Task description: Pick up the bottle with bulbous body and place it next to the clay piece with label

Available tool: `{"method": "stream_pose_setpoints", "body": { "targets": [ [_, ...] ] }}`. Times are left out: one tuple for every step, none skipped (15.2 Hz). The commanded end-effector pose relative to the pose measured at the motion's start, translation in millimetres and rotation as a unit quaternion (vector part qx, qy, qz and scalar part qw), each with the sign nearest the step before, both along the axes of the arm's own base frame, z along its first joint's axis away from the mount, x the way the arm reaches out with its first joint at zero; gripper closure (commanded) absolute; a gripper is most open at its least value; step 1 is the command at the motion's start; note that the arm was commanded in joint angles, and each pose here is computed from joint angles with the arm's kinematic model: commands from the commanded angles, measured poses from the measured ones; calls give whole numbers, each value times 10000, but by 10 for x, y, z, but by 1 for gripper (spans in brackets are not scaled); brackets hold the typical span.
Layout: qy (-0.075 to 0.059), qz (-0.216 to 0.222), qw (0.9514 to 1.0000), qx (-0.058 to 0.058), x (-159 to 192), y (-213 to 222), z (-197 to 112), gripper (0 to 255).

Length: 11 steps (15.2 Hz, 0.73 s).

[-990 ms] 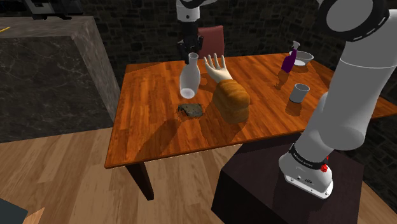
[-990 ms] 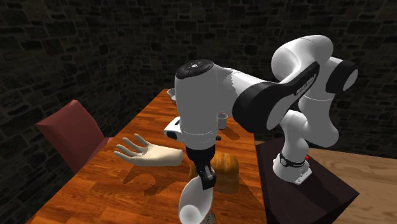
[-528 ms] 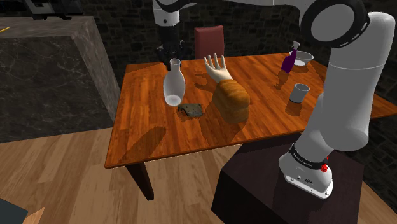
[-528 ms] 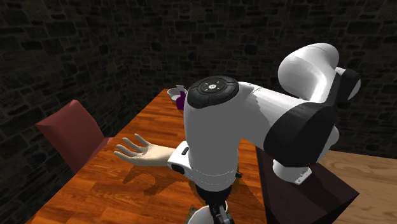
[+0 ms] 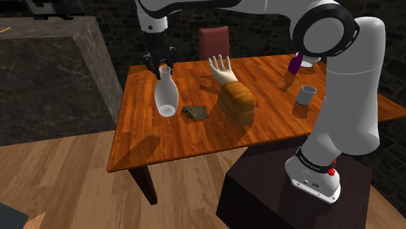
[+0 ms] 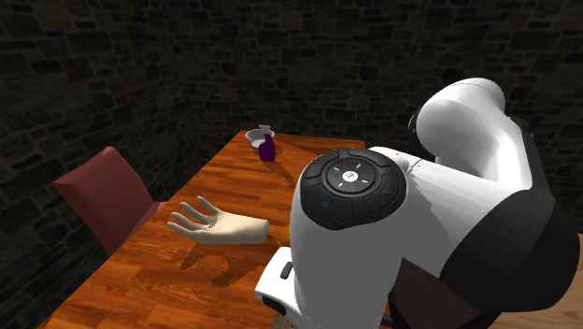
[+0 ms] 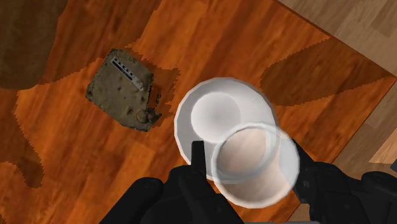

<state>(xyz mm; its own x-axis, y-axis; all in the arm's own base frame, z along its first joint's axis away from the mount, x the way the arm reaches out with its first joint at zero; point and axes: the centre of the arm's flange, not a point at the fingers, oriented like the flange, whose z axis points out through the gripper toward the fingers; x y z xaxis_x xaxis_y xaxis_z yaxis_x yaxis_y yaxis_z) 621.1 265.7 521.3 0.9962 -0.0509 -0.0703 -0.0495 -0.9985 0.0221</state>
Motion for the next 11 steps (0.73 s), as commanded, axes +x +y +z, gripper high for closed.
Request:
{"method": "stream_pose_setpoints", "body": {
  "targets": [
    [-5,-3,10000,2,7,11,-100,255],
    [-5,-3,10000,2,7,11,-152,255],
    [-5,-3,10000,2,7,11,-205,255],
    [-5,-3,10000,2,7,11,-258,255],
    [-5,-3,10000,2,7,11,-311,255],
    [-5,-3,10000,2,7,11,-364,255],
    [-5,-3,10000,2,7,11,-417,255],
    [-5,-3,10000,2,7,11,-469,255],
    [-5,-3,10000,2,7,11,-522,255],
    [-5,-3,10000,2,7,11,-575,255],
    [-5,-3,10000,2,7,11,-628,255]
  ]
}}
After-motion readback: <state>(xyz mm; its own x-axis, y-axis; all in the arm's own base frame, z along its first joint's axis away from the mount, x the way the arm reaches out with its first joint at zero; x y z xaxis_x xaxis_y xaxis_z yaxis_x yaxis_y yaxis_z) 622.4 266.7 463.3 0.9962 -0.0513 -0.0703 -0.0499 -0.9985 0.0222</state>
